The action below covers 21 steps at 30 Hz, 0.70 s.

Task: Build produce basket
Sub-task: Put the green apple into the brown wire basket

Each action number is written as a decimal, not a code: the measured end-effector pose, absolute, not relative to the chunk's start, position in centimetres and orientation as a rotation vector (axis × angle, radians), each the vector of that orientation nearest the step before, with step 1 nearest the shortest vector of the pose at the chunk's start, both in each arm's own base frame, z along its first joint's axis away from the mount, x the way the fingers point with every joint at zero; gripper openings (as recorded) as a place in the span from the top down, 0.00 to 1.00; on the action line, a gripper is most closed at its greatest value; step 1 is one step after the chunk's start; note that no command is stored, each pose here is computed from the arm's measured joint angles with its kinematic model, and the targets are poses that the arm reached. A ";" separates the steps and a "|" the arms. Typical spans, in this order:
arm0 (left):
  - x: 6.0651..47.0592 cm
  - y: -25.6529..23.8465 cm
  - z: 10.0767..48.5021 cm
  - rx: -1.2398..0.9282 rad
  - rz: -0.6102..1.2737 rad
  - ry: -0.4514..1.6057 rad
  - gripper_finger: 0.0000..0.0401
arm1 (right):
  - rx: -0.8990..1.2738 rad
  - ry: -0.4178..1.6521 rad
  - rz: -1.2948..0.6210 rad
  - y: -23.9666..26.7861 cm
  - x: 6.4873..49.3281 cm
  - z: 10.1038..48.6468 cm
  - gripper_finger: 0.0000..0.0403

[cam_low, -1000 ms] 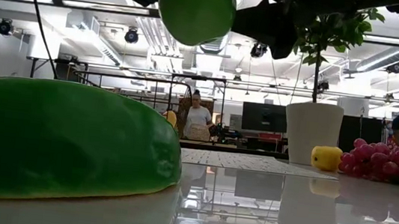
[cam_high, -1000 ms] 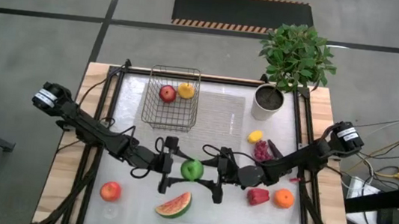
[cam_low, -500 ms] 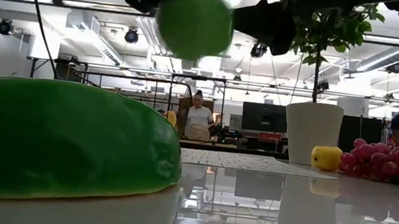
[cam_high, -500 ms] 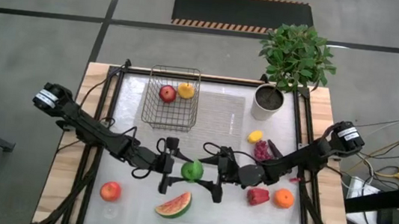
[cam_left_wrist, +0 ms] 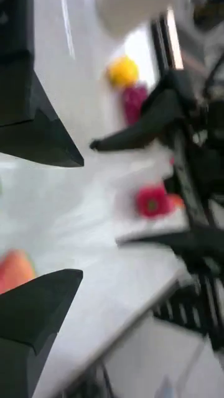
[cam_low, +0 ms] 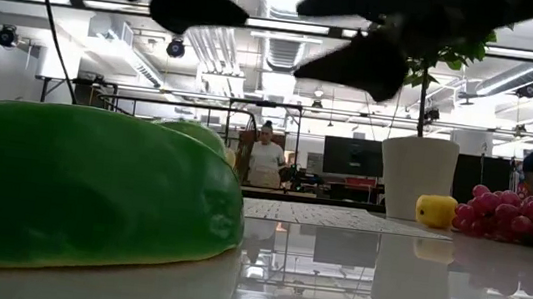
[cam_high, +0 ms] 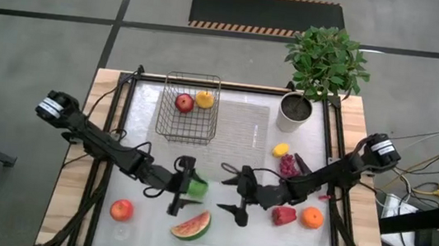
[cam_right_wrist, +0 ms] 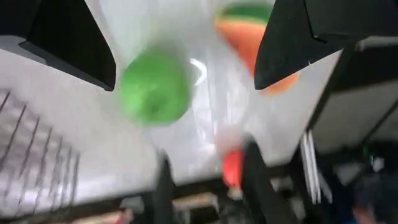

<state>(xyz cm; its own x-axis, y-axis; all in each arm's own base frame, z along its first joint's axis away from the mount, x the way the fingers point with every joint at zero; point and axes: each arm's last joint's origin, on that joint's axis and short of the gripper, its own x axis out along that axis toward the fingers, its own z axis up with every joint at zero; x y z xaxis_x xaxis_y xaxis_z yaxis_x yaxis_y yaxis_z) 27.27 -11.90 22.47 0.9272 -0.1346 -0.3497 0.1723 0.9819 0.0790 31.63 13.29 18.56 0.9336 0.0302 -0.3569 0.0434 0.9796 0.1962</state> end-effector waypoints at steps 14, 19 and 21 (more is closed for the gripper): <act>25.3 -9.8 19.2 0.152 0.146 0.633 0.34 | 0.158 0.421 -0.077 12.0 32.0 17.6 0.10; 25.2 -9.0 18.7 0.133 0.181 0.649 0.34 | 0.155 0.422 -0.074 12.0 32.0 17.6 0.10; 25.1 -9.0 18.9 0.128 0.180 0.639 0.34 | 0.157 0.421 -0.082 11.8 32.0 17.6 0.10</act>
